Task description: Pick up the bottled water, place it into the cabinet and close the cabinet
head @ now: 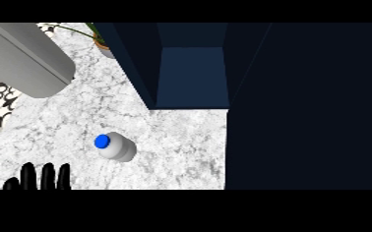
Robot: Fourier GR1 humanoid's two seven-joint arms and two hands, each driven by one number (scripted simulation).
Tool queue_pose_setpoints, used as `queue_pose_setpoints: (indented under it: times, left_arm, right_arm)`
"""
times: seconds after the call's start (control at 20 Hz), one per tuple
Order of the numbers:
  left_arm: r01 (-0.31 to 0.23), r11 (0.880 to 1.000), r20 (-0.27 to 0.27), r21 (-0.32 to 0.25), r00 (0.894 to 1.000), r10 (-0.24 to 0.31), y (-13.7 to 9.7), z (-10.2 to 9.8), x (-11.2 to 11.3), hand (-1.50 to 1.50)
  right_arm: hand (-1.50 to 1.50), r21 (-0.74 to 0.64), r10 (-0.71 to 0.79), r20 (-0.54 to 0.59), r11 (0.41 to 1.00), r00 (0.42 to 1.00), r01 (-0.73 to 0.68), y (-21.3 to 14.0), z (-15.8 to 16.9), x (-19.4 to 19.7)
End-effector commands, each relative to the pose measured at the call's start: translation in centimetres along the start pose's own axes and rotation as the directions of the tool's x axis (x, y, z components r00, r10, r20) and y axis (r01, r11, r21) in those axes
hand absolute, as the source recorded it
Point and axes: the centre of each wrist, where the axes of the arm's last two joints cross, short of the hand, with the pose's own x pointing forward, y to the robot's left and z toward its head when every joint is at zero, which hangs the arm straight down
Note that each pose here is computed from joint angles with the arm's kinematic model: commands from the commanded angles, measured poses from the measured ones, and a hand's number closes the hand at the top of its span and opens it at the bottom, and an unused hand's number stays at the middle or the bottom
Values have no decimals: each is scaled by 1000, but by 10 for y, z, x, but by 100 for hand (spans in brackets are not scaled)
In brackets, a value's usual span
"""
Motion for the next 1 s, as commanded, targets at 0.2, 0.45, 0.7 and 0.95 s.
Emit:
queue_pose_setpoints:
  times: [0.2, 0.45, 0.7, 0.95]
  left_arm:
    - [43, 998, 39, 41, 998, -44, 0, 5, -9, -150]
    - [55, 997, 21, 51, 998, -56, 6, 8, -4, -150]
    - [33, 994, -34, 101, 999, -29, 15, -13, -9, -150]
    - [28, 989, -74, 146, 997, -17, 24, -26, -41, -150]
  right_arm:
    - [-150, 28, -9, 43, 1000, 999, 8, 2, 28, 39]
    - [-150, 45, 2, 37, 999, 999, -4, 4, 36, 42]
    - [-150, 54, -1, 45, 999, 999, -2, -3, 47, 40]
    - [-150, 31, -17, 41, 999, 999, 16, 8, 51, 41]
